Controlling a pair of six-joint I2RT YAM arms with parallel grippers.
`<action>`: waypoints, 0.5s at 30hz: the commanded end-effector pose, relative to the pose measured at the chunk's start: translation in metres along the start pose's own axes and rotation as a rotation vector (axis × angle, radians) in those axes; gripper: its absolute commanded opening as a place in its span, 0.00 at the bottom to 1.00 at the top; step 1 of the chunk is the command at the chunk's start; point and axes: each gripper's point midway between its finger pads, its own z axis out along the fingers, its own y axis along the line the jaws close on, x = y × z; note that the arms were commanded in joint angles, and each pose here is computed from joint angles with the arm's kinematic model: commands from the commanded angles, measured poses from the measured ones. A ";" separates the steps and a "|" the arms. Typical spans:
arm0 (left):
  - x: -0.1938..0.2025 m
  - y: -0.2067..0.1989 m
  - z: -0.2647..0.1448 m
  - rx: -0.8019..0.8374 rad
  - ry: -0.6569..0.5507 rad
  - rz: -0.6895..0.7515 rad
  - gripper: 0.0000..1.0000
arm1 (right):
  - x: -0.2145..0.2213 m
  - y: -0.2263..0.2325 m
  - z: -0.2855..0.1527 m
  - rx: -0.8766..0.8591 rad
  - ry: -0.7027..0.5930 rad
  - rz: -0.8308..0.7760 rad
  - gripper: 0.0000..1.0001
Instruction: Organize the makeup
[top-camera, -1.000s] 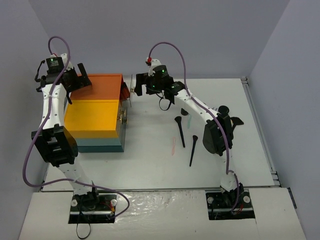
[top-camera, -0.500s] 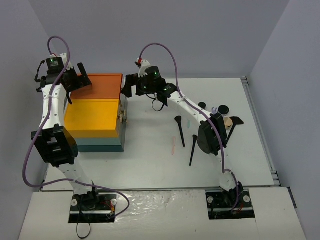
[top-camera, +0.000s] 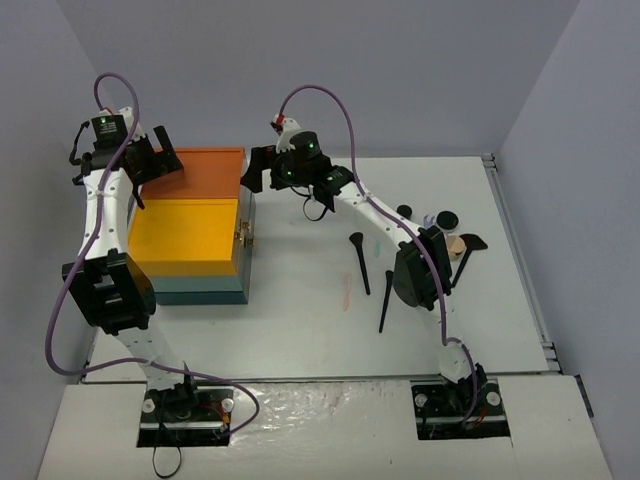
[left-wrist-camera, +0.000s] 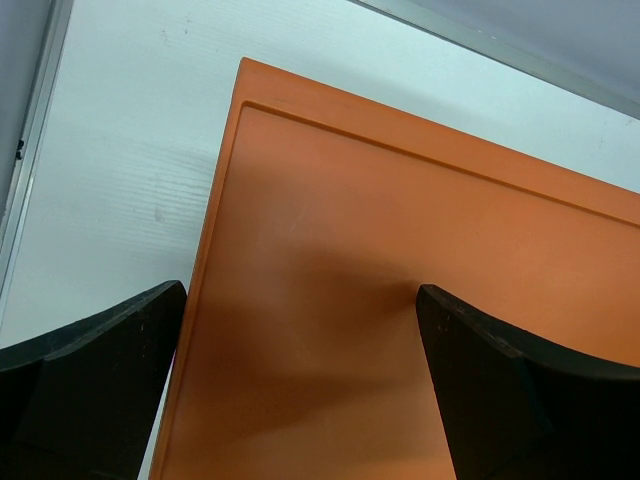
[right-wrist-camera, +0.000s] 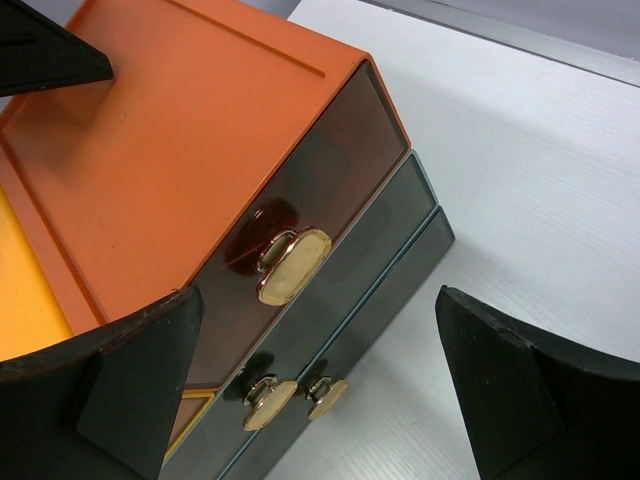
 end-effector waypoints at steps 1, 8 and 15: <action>-0.043 -0.052 -0.056 0.135 -0.133 0.036 0.97 | -0.072 0.056 -0.035 -0.118 -0.186 -0.074 1.00; -0.067 -0.063 -0.116 0.092 -0.243 0.086 0.97 | -0.083 0.069 -0.094 -0.109 -0.198 -0.069 0.99; -0.029 -0.080 -0.166 0.062 -0.253 0.178 0.97 | -0.035 0.092 -0.120 -0.164 -0.085 0.028 0.87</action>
